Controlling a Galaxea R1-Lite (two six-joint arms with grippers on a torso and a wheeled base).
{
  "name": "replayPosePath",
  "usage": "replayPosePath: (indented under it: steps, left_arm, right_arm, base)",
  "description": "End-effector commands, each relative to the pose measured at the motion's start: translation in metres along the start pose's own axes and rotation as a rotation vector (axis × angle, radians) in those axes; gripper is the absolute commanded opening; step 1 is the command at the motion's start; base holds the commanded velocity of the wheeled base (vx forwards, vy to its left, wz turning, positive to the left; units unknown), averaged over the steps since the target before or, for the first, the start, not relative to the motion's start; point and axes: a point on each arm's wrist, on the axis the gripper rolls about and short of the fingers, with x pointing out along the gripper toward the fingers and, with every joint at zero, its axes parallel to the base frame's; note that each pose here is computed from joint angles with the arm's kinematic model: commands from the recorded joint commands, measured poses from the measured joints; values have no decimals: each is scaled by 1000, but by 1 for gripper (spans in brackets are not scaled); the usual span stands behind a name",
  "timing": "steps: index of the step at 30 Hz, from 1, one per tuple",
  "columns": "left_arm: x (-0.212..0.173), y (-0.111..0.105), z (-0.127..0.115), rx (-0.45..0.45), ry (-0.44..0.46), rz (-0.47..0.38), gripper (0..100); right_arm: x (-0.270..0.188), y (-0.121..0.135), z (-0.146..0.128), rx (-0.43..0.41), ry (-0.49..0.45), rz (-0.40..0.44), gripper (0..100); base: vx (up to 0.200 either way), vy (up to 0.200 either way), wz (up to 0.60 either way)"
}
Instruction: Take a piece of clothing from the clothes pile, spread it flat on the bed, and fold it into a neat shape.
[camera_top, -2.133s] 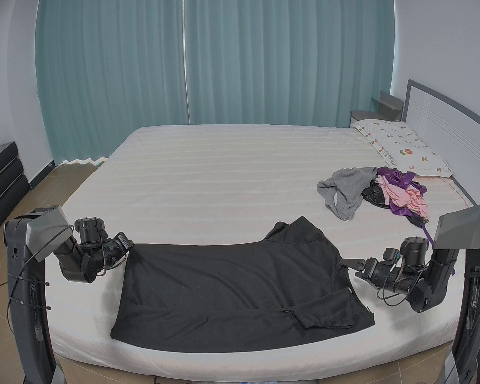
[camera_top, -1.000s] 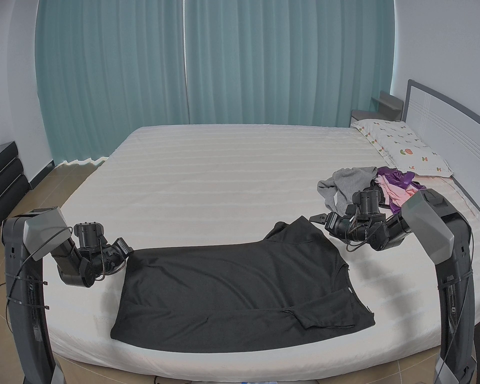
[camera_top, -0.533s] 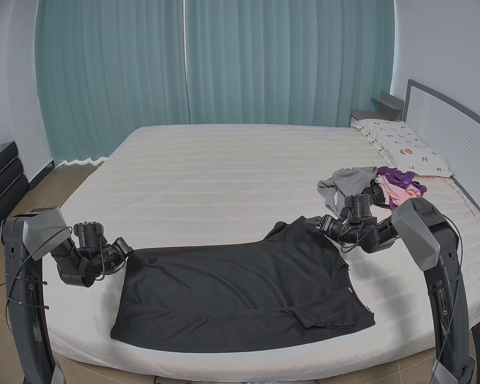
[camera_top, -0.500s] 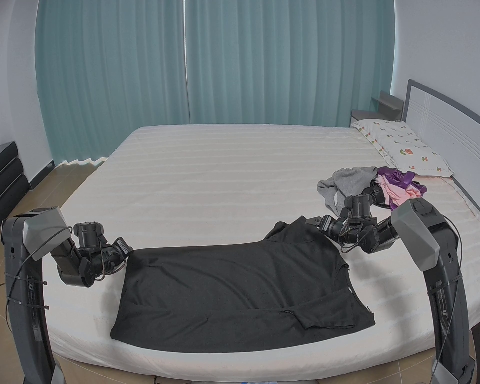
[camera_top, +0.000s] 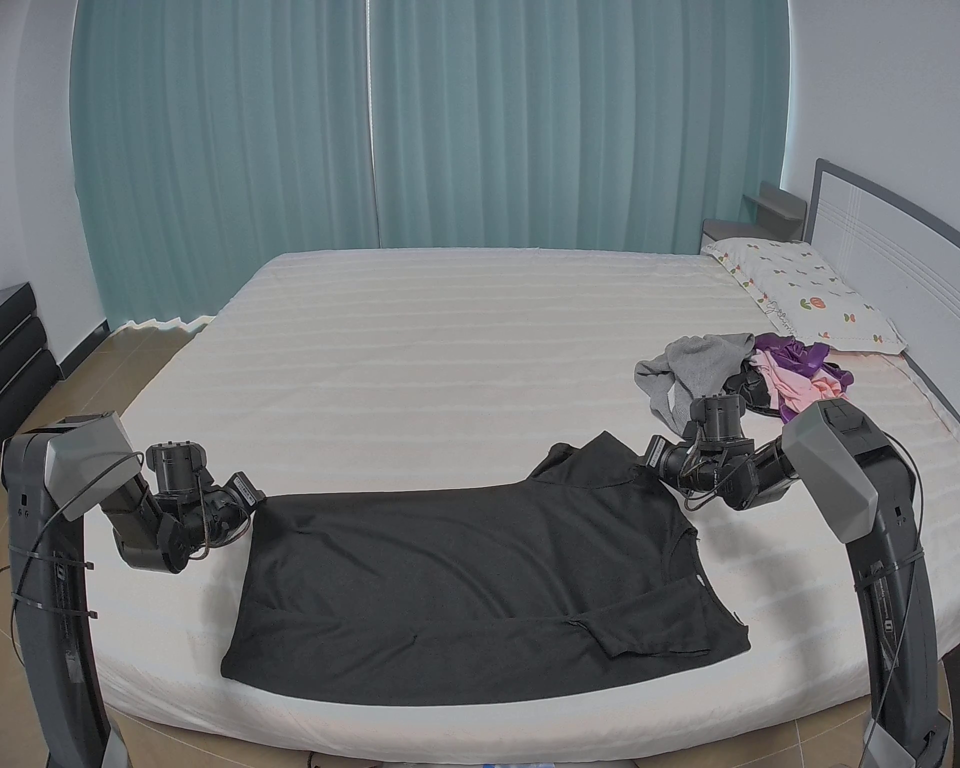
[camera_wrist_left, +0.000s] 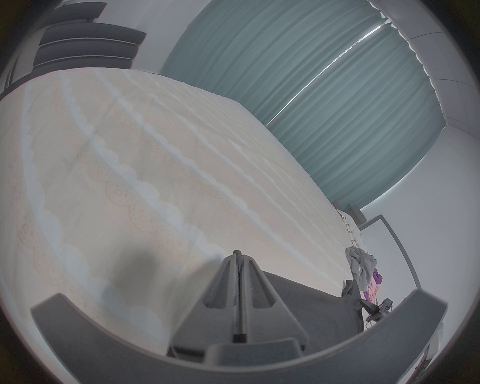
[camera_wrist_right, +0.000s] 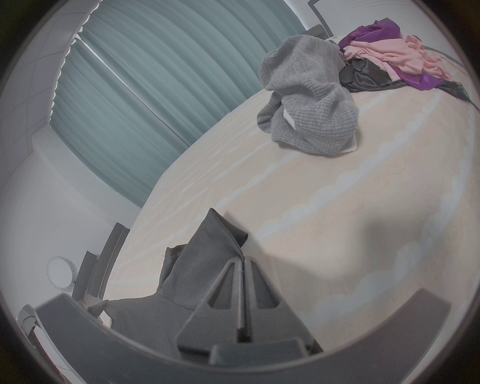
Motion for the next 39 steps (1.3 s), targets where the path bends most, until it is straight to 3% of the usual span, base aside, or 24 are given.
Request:
replayPosePath:
  steps: [1, 13, 39]
  left_arm:
    - [-4, -5, 5, 4, -15, -11, 0]
    - [-13, -12, 11, 13, -38, -25, 0]
    - [-34, -21, 24, 26, -109, -62, 0]
  right_arm:
    - [-14, 1, 11, 9, -19, -2, 0]
    - [-49, 4, 28, 17, -86, 30, 0]
    - [-64, 6, 21, 0, -137, 68, 0]
  base:
    - [0, 0, 0]
    - [0, 0, 0]
    - [0, 0, 0]
